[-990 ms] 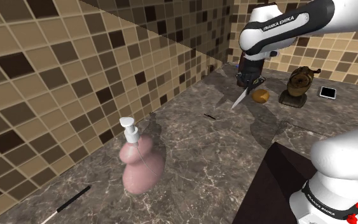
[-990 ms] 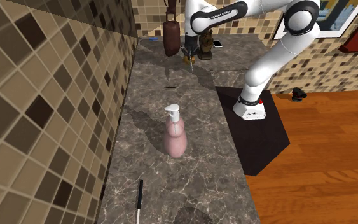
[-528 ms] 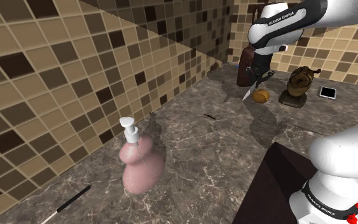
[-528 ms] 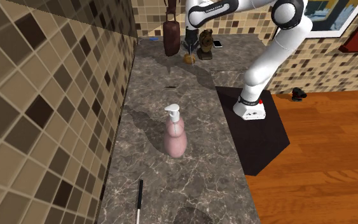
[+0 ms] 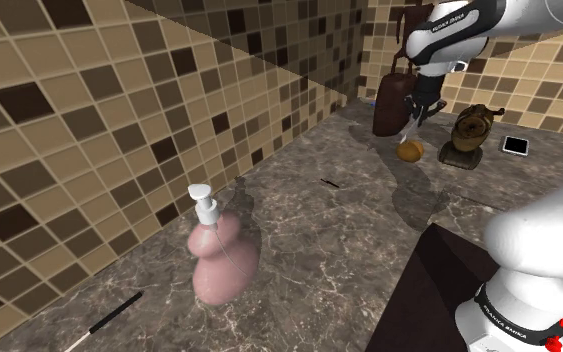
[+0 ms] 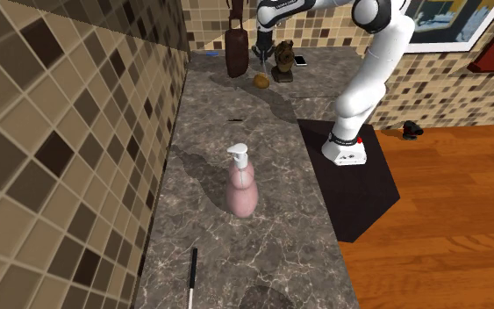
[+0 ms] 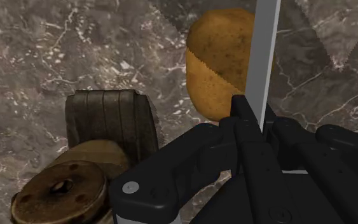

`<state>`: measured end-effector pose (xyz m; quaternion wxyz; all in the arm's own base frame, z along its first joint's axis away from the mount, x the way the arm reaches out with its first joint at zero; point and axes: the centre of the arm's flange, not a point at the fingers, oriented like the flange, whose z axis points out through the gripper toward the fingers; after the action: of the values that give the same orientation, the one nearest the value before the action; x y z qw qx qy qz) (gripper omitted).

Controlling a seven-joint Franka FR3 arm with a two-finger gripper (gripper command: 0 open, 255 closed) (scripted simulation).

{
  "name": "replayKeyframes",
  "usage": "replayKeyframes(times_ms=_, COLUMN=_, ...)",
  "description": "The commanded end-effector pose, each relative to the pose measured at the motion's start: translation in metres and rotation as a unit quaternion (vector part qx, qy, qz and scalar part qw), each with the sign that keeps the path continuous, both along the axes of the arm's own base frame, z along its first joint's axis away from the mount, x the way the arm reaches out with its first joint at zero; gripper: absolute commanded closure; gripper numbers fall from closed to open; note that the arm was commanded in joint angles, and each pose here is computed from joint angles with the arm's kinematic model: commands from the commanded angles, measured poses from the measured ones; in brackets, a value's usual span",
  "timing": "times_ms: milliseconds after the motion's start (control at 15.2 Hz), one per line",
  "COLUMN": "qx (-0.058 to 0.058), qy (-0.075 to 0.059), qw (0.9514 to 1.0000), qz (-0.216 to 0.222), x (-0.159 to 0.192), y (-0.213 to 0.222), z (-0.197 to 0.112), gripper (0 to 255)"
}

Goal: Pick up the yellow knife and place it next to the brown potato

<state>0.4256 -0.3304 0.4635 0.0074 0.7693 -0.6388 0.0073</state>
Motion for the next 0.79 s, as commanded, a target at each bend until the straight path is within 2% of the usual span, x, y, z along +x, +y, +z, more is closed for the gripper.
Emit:
replayKeyframes(times_ms=0, qx=0.000, qy=0.000, qw=1.0000, qz=0.000, x=0.001, y=-0.025, z=0.001, gripper=255)
replayKeyframes(times_ms=726, qx=0.000, qy=0.000, qw=1.0000, qz=0.000, x=0.008, y=-0.170, z=0.001, gripper=255)
